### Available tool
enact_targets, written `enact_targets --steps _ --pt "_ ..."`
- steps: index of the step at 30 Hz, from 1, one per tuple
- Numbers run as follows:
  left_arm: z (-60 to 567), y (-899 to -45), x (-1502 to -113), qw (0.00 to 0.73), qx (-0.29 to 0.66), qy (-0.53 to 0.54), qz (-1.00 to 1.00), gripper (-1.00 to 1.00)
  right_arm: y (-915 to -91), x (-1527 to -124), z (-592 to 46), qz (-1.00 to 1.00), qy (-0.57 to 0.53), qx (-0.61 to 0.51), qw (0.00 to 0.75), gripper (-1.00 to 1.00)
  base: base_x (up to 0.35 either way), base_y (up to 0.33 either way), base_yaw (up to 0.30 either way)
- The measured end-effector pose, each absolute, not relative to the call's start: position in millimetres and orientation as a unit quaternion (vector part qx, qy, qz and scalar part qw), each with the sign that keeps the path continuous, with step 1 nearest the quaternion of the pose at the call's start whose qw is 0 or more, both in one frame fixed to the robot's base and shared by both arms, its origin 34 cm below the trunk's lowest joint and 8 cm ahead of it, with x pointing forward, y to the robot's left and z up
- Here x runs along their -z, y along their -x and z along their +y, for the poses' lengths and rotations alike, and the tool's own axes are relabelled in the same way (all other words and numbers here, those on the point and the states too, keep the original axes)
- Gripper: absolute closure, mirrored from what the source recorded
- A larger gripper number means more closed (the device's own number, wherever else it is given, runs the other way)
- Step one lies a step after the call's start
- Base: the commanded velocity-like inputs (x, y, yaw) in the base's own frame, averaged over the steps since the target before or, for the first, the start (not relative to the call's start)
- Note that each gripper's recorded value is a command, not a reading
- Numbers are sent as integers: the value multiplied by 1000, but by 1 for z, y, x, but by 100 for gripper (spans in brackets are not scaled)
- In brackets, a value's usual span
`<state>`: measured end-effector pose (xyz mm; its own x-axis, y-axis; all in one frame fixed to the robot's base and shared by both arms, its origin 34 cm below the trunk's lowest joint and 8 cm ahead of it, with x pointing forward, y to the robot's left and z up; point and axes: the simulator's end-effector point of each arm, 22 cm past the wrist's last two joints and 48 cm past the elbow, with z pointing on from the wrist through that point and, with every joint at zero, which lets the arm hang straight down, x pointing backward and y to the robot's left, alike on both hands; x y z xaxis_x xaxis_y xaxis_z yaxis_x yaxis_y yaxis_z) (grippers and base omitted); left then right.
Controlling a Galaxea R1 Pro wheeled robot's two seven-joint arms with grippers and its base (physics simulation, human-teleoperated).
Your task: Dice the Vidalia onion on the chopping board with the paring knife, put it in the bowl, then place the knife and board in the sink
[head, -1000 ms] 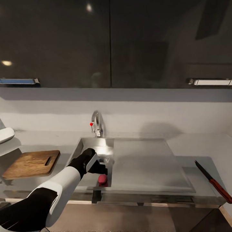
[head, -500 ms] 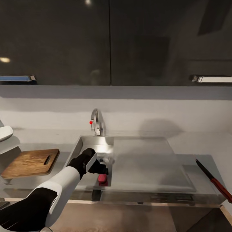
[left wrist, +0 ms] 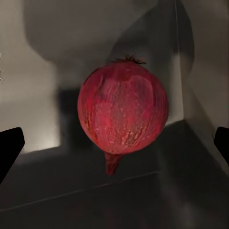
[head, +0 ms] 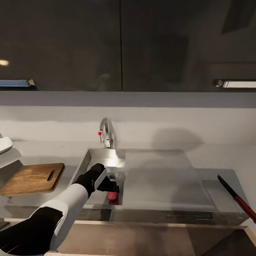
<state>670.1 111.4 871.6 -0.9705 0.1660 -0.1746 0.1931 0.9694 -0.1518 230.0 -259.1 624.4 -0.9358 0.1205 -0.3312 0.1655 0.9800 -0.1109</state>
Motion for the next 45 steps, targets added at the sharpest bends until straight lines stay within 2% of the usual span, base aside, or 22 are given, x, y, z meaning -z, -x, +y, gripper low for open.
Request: enact_targets --steps 45 --pt "112 -657 -829 41 87 -87 992 -100 -202 -617 -259 987 -70 71 128 -100 27 -12 0"
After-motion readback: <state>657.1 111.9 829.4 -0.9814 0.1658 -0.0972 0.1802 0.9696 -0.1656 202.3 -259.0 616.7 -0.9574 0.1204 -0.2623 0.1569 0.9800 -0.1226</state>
